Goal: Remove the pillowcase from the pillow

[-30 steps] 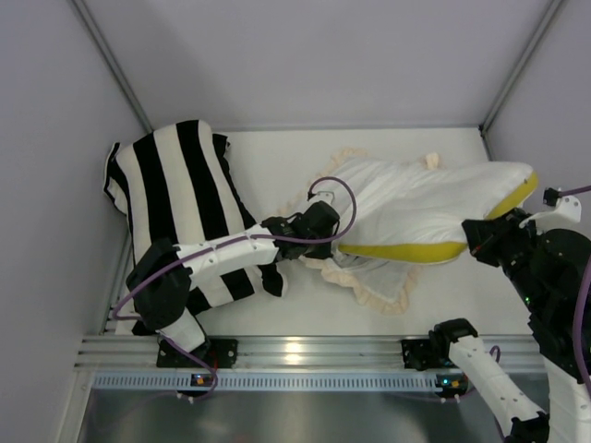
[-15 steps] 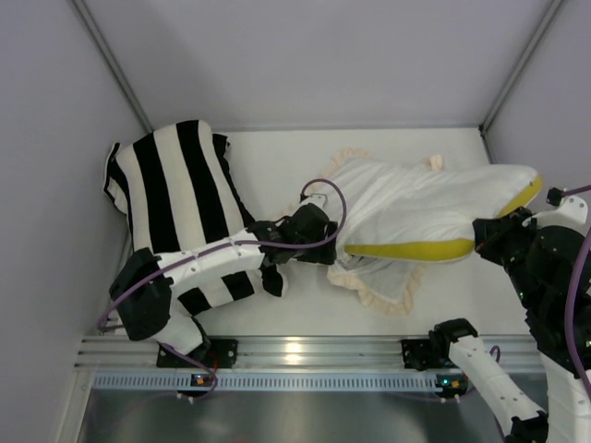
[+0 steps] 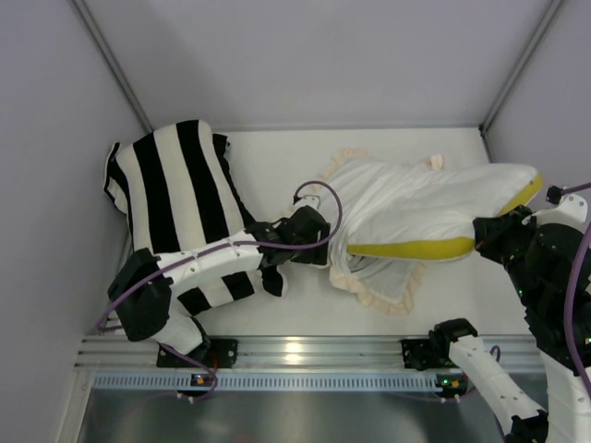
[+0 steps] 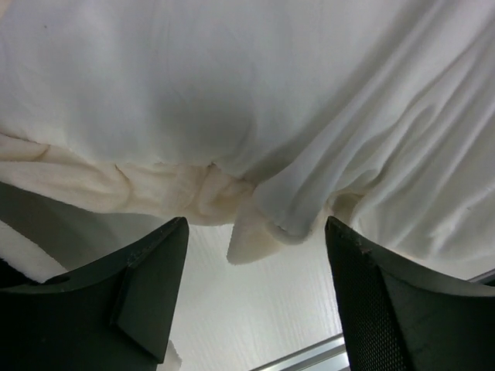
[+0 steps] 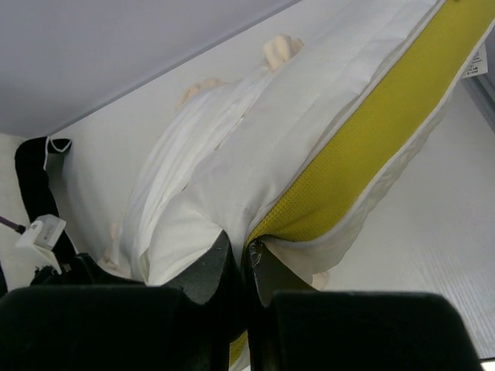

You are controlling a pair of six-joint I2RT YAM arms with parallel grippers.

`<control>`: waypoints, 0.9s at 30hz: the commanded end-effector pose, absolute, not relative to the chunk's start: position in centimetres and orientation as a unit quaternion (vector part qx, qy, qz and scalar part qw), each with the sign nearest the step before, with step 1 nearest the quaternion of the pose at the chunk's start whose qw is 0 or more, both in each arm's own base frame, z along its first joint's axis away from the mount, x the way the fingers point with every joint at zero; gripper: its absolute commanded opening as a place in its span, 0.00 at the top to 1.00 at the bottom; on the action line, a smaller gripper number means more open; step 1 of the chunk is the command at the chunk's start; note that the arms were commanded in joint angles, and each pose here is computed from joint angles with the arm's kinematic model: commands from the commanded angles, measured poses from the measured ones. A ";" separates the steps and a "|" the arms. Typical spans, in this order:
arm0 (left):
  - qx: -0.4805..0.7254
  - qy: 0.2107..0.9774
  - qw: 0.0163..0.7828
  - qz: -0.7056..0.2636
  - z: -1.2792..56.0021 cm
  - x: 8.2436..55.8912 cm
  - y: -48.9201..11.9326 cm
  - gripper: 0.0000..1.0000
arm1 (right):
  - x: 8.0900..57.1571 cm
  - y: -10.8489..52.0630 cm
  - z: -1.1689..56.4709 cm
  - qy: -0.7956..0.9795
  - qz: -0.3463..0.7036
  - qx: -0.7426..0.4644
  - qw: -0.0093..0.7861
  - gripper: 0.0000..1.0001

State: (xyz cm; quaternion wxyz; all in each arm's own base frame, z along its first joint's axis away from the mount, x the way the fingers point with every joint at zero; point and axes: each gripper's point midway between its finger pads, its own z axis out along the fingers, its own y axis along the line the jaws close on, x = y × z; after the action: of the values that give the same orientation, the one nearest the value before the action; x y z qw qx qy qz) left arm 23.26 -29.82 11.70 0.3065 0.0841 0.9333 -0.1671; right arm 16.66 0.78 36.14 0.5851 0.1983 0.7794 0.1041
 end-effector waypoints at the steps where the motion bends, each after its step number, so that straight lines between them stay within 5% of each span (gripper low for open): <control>1: 0.086 0.935 0.312 -0.148 11.2 24.3 -30.1 0.25 | 16.5 0.0 41.2 0.721 0.115 0.202 0.653 1.00; 5: 0.093 0.935 0.311 -0.141 10.3 25.3 -30.9 0.34 | 16.1 0.2 41.4 0.721 0.124 0.198 0.653 1.00; 7: 0.090 0.933 0.318 -0.145 10.2 26.0 -31.3 0.47 | 16.1 0.5 41.5 0.721 0.130 0.195 0.652 1.00; 9: 0.071 0.936 0.321 -0.129 9.4 27.0 -30.7 0.74 | 15.8 0.6 41.8 0.719 0.136 0.191 0.654 1.00; 10: 0.048 0.940 0.318 -0.116 9.0 27.6 -29.6 1.00 | 15.7 0.6 42.0 0.718 0.136 0.191 0.655 1.00; 15: -0.092 0.951 0.279 -0.098 6.4 28.5 -24.2 1.00 | 14.2 -0.6 44.9 0.688 0.127 0.199 0.686 1.00; 27: -0.098 0.946 0.290 -0.107 7.3 28.3 -23.0 1.00 | 10.8 -4.2 51.1 0.609 0.107 0.253 0.744 1.00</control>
State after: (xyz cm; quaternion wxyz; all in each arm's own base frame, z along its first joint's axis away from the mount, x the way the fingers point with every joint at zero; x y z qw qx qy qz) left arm 28.10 -24.95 7.14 0.2755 -0.0822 0.9483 -0.1342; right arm 12.25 -1.38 45.10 0.6674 0.2112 0.7043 0.1179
